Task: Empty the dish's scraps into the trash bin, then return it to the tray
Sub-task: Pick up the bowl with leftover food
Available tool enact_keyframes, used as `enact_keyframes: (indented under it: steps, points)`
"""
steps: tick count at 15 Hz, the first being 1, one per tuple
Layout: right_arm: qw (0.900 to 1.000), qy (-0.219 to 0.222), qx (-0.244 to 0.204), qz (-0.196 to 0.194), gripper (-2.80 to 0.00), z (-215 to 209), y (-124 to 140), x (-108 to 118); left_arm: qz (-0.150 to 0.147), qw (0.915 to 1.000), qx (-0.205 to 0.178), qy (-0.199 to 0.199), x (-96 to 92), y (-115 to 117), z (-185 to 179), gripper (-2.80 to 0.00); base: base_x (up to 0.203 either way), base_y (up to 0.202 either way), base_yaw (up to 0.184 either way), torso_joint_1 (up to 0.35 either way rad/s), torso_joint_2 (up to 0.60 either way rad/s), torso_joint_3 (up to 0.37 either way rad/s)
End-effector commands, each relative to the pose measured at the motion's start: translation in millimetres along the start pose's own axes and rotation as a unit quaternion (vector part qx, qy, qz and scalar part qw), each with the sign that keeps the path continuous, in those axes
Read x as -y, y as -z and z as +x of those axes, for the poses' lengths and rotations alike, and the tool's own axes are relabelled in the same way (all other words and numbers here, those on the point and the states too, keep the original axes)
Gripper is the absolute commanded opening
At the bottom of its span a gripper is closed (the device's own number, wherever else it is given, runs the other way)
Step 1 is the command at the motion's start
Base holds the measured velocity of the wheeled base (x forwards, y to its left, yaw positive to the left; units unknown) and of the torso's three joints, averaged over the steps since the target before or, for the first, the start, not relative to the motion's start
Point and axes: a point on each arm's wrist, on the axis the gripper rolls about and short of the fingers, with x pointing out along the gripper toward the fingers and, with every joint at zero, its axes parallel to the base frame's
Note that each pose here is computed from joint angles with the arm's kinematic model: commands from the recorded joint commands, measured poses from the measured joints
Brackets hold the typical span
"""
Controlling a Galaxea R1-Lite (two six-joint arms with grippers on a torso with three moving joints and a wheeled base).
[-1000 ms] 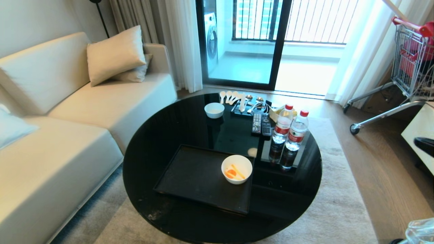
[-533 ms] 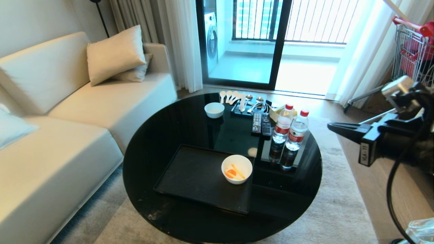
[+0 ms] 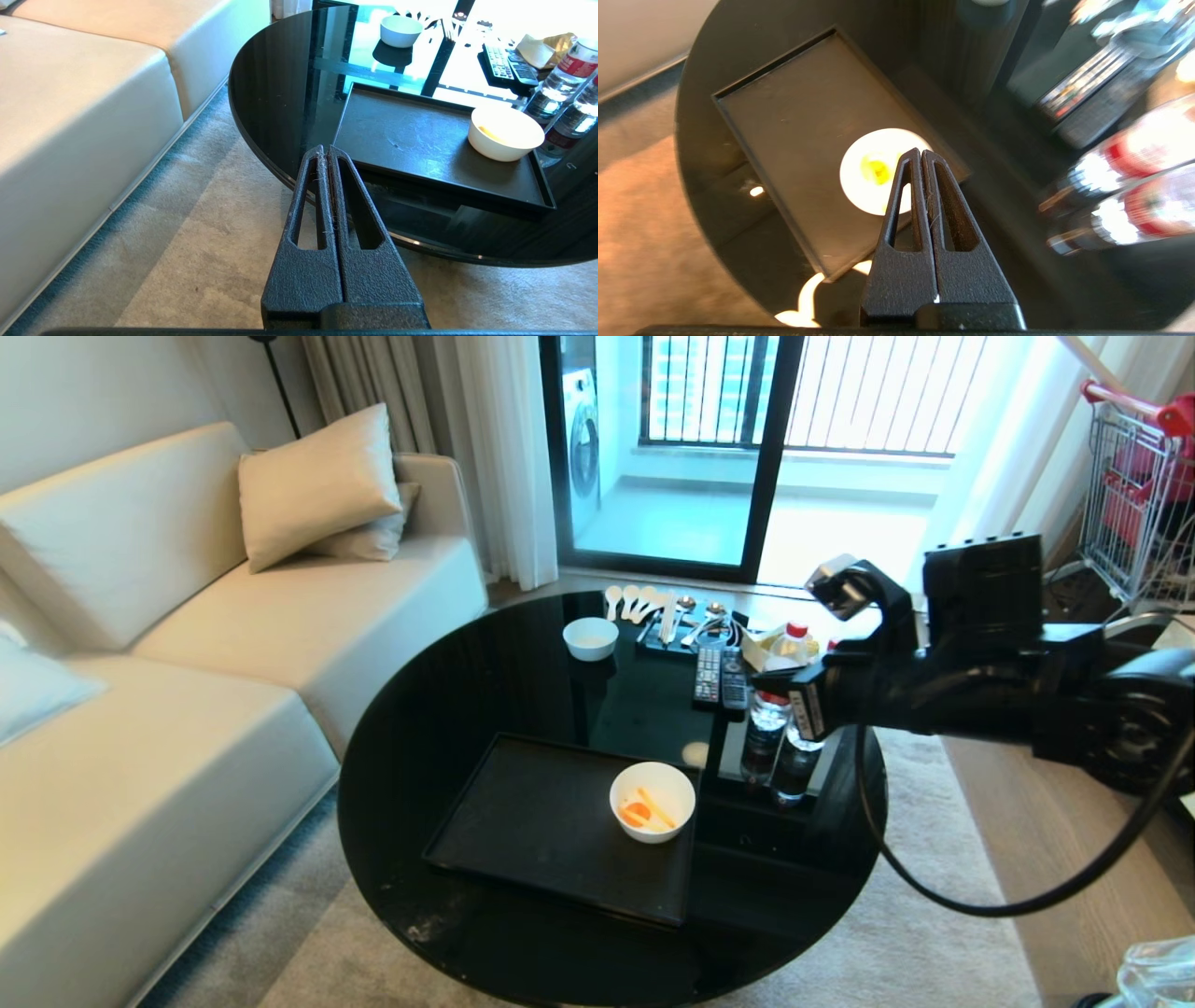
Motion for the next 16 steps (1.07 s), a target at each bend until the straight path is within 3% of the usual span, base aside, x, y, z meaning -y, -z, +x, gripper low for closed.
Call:
enact_keyframes:
  steps: [1, 4, 7, 12, 16]
  points:
    - [0.995, -0.011, -0.056, 0.077, -2.80, 39.8, 3.6, -16.9, -0.001, 1.0000, 0.001, 0.000, 0.0, -0.1, 0.0, -2.80, 0.000, 0.000, 0.000, 0.000, 0.00, 0.000]
    - [0.974, 0.053, -0.119, 0.186, -2.80, 77.7, 12.0, -35.4, -0.001, 1.0000, 0.001, 0.000, 0.0, -0.1, 0.0, -2.80, 0.000, 0.000, 0.000, 0.000, 0.00, 0.000]
    - [0.944, 0.116, -0.188, 0.246, -2.80, 98.9, 28.5, -46.1, 0.000, 1.0000, 0.001, 0.000, 0.0, -0.1, 0.0, -2.80, 0.000, 0.000, 0.000, 0.000, 0.00, 0.000]
    - [0.906, 0.170, -0.254, 0.294, -2.80, 118.6, 42.0, -50.4, -0.001, 1.0000, 0.001, 0.000, 0.0, -0.1, 0.0, -2.80, 0.000, 0.000, 0.000, 0.000, 0.00, 0.000]
    - [0.890, 0.179, -0.278, 0.314, -2.80, 130.7, 43.8, -56.5, -0.001, 1.0000, 0.001, 0.000, 0.0, -0.1, 0.0, -2.80, 0.000, 0.000, 0.000, 0.000, 0.00, 0.000]
